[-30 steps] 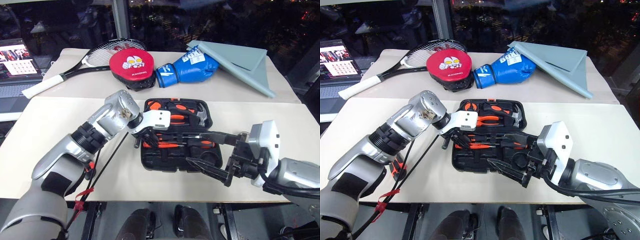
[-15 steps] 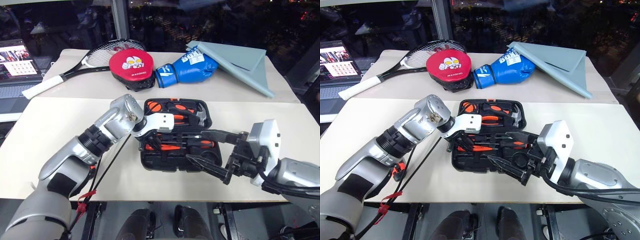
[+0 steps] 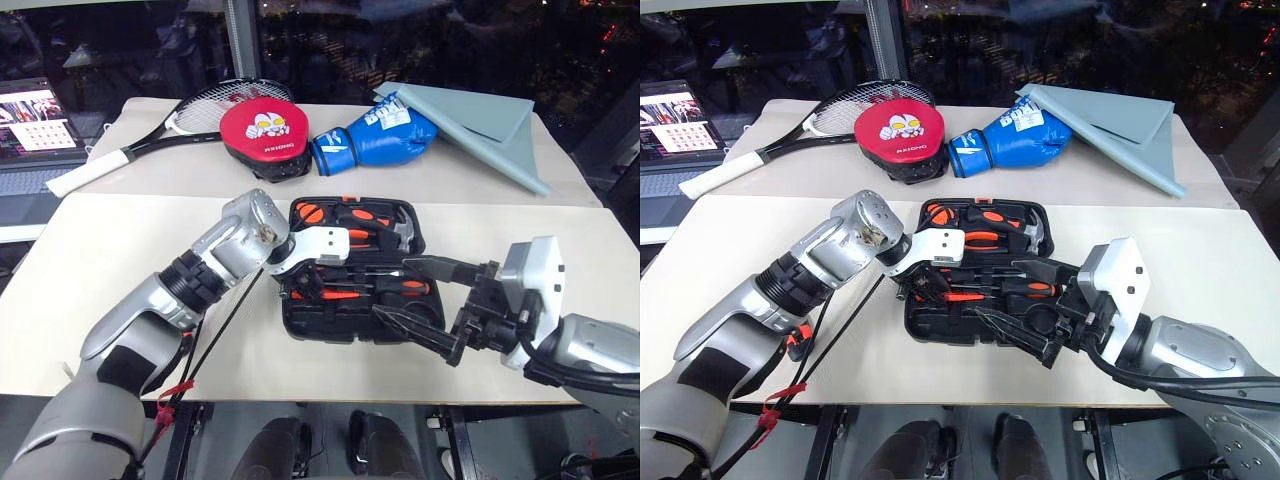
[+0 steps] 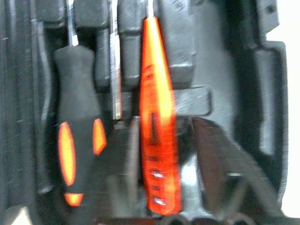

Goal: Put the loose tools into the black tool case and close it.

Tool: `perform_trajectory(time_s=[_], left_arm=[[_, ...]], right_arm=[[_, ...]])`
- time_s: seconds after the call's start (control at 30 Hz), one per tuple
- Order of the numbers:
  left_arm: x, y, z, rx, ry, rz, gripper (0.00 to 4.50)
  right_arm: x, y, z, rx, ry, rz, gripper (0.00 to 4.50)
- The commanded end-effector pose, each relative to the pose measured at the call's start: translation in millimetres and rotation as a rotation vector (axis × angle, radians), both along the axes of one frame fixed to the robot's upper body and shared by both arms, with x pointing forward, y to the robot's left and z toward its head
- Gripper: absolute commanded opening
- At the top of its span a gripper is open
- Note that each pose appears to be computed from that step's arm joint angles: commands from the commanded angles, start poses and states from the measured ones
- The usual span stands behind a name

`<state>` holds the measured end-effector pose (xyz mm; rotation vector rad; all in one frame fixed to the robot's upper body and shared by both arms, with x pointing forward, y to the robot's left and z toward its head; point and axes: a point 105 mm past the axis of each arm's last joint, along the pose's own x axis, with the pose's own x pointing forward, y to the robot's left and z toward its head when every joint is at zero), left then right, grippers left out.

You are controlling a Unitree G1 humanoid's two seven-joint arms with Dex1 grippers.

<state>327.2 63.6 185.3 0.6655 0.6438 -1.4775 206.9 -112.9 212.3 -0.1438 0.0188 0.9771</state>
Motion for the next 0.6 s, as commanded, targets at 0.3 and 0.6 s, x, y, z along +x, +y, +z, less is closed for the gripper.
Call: perform_trajectory(time_s=[0.3, 0.6], left_arm=[[9.7, -13.8, 0.6, -0.451, 0.055, 0.103, 1.25], [4.7, -7.4, -33.0, -0.503, 0.054, 0.148, 0.08]], right_arm=[[5.5, -9.2, -1.2, -0.040, -0.020, -0.047, 4.50], [7.9, -16.3, -4.5, -0.050, -0.003, -0.083, 4.50]])
